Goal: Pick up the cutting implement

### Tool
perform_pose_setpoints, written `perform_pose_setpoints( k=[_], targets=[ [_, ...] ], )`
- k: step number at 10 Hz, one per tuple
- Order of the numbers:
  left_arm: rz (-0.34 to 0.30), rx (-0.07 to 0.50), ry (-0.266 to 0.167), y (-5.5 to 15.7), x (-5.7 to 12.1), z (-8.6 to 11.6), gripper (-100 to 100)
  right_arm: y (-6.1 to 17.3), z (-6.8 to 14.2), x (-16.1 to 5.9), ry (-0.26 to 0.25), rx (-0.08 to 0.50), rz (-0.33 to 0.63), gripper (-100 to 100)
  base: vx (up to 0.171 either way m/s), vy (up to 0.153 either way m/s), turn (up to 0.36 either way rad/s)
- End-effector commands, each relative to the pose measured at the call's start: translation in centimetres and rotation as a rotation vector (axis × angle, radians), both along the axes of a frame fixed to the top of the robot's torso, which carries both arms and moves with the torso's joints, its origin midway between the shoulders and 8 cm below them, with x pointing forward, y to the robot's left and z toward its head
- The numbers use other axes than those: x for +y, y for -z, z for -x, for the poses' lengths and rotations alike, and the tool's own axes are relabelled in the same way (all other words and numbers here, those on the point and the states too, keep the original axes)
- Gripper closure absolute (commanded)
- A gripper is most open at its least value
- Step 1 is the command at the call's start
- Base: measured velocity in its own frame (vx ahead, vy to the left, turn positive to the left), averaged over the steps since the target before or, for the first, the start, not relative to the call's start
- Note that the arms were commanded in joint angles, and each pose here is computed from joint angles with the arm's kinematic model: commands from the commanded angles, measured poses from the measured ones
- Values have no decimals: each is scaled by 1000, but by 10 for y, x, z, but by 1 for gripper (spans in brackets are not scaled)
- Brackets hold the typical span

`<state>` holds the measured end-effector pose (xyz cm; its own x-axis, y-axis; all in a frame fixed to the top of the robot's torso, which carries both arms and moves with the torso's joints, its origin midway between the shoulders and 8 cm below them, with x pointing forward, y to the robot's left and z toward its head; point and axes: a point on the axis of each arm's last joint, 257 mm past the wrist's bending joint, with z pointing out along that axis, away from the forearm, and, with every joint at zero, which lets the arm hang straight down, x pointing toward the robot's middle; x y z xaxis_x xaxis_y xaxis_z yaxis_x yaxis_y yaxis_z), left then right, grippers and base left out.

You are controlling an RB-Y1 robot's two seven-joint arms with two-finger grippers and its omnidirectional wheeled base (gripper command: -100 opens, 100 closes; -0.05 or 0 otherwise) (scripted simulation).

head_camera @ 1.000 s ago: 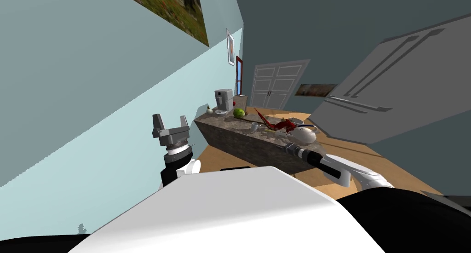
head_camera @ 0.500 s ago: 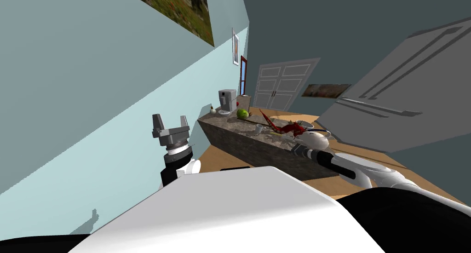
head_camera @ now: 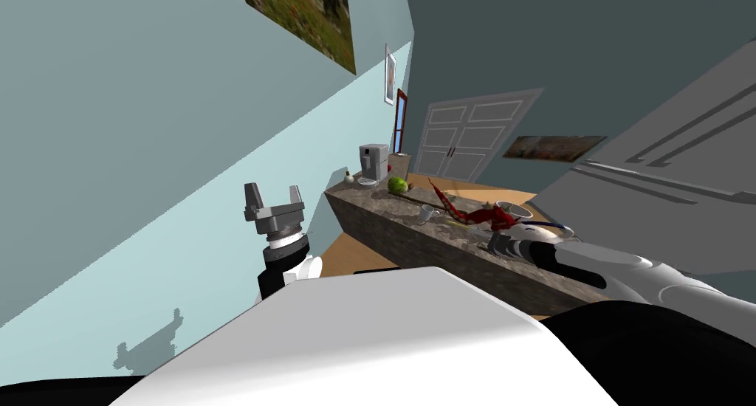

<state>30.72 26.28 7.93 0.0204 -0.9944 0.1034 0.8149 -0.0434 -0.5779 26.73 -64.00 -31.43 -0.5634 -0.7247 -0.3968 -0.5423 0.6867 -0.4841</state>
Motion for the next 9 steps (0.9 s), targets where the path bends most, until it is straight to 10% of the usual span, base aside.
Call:
perform_pose_setpoints(
  k=[1, 6, 7, 8, 9],
  targets=[
    [0, 0, 0, 0, 0, 0, 0, -8, 13, -25, -28, 48, 84, -100, 89, 18, 98],
    [0, 0, 0, 0, 0, 0, 0, -20, 33, -62, -73, 134, 206, -100, 54, 16, 77],
    [0, 0, 0, 0, 0, 0, 0, -20, 34, -63, -76, 137, 211, 0, 0, 0, 0],
    [0, 0, 0, 0, 0, 0, 0, -10, 41, -63, -63, 137, 209, -100, 21, -21, 82],
    [0, 0, 0, 0, 0, 0, 0, -4, 45, -63, -56, 138, 208, -100, 45, -40, 96]
  ],
)
